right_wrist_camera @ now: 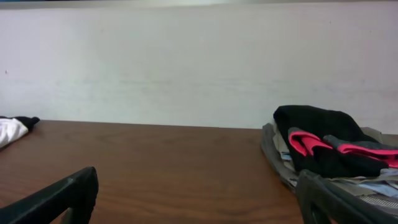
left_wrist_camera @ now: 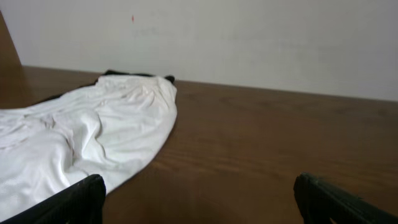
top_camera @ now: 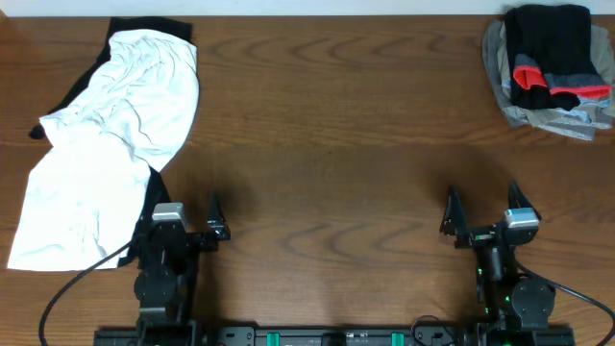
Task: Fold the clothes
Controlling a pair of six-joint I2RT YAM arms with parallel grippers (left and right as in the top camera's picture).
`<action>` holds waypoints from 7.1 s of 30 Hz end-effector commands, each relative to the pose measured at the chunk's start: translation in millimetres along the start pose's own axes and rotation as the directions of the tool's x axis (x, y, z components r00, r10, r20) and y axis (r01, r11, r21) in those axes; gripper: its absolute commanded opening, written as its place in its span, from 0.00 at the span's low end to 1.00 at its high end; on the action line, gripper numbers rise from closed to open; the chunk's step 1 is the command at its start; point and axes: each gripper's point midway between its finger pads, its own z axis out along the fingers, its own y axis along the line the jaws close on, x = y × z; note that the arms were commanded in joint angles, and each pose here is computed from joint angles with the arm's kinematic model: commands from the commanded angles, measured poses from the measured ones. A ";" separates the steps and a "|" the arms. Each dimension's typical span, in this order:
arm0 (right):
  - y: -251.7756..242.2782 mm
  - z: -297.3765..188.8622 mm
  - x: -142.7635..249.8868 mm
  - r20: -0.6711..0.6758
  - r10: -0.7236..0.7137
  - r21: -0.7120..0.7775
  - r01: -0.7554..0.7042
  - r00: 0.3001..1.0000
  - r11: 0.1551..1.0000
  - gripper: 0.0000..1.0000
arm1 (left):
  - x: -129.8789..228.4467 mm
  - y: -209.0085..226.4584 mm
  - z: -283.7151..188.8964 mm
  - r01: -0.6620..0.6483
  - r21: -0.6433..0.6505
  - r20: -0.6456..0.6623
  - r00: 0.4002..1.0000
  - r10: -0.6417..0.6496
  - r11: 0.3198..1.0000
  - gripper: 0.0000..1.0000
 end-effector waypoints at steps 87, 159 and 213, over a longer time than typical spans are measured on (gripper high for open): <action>35.9 154.4 -22.4 -0.814 0.013 -0.141 -0.219 0.581 0.965 0.93 | 89.0 214.0 258.8 -0.016 -0.429 -0.748 0.567 -0.345 0.903 0.48; 36.1 151.3 -20.3 -0.823 0.014 -0.137 -0.223 0.568 0.965 0.90 | 71.8 211.0 236.2 -0.038 -0.459 -0.753 0.546 -0.366 0.887 0.41; -1.5 160.0 -27.1 -0.794 0.102 -0.032 -0.209 0.599 0.977 0.82 | -127.4 -237.7 185.1 0.223 0.420 -0.589 0.804 0.077 0.880 0.06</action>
